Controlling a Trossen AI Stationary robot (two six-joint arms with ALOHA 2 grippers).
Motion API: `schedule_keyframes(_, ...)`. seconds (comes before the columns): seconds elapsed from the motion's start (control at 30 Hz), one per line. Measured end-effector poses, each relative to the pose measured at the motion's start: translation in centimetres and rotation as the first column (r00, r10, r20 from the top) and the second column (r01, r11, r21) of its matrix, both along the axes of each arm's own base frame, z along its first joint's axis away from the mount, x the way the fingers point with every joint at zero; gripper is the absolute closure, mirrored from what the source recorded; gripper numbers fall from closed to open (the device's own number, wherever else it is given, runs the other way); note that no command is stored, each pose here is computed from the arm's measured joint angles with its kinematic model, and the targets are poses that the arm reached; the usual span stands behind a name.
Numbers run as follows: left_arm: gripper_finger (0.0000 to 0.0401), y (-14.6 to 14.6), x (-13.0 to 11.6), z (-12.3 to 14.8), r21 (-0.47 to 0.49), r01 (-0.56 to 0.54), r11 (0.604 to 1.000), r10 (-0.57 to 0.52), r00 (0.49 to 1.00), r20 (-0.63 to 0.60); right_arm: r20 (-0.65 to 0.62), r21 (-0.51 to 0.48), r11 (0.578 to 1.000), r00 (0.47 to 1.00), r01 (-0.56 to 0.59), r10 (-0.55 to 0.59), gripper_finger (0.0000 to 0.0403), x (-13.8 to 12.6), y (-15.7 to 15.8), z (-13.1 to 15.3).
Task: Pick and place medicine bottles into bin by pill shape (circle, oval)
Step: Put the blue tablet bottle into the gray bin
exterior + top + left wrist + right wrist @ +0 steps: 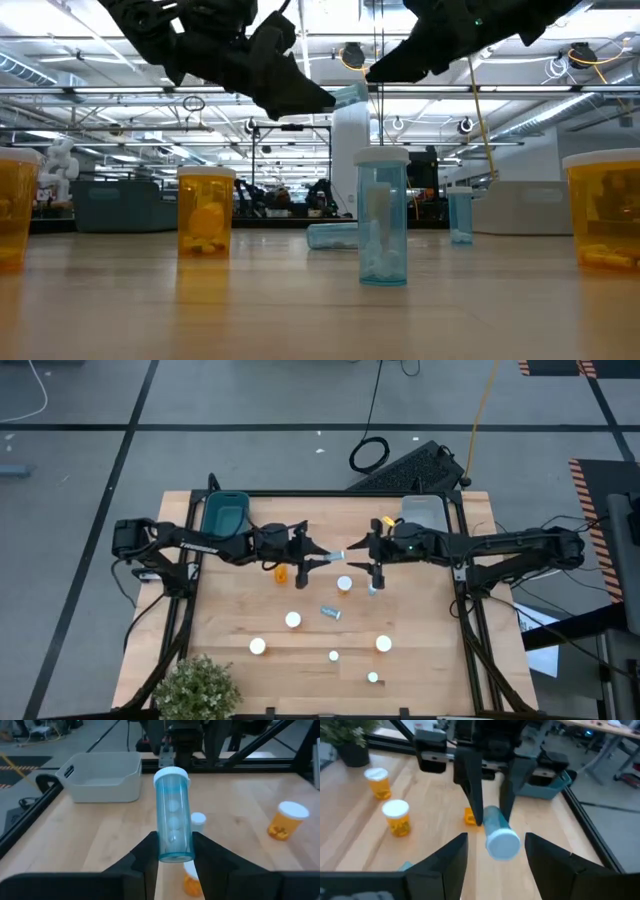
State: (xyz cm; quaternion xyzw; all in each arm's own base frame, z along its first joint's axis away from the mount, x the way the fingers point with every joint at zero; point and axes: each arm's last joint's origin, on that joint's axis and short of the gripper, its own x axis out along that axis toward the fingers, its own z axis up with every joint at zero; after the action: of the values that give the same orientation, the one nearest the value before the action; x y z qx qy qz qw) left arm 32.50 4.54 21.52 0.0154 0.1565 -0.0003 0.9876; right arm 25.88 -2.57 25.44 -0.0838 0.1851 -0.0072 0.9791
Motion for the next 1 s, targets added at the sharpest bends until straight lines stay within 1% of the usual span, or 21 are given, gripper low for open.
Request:
schedule_keyframes(0.13,0.0285,-0.16,0.08,0.14,0.002,0.007,1.000,-0.007,1.000,0.017,0.008,0.009,1.000,1.000,-0.004,0.004,0.0224,0.44,0.00,-0.26)
schedule_keyframes(0.3,0.0284,-0.16,0.07,0.10,0.004,0.009,1.000,-0.009,1.000,0.015,-0.008,0.046,0.999,1.000,-0.009,0.009,0.0235,0.71,0.02,-0.71)
schedule_keyframes(0.73,0.0284,-0.25,0.07,0.08,0.005,0.034,0.999,-0.034,0.999,0.016,-0.009,0.056,0.998,1.000,-0.003,0.003,0.0249,0.98,-0.01,-0.95)
schedule_keyframes(0.83,0.0284,-0.25,0.07,0.11,0.014,0.037,0.999,-0.037,0.999,0.019,0.006,0.053,0.999,1.000,-0.005,0.005,0.0241,0.90,0.01,-0.70)
schedule_keyframes(1.0,0.0284,-0.25,0.17,0.52,0.019,0.038,0.999,-0.039,0.998,0.051,0.002,0.049,0.999,1.000,-0.010,0.010,0.0204,0.88,0.03,-0.74)
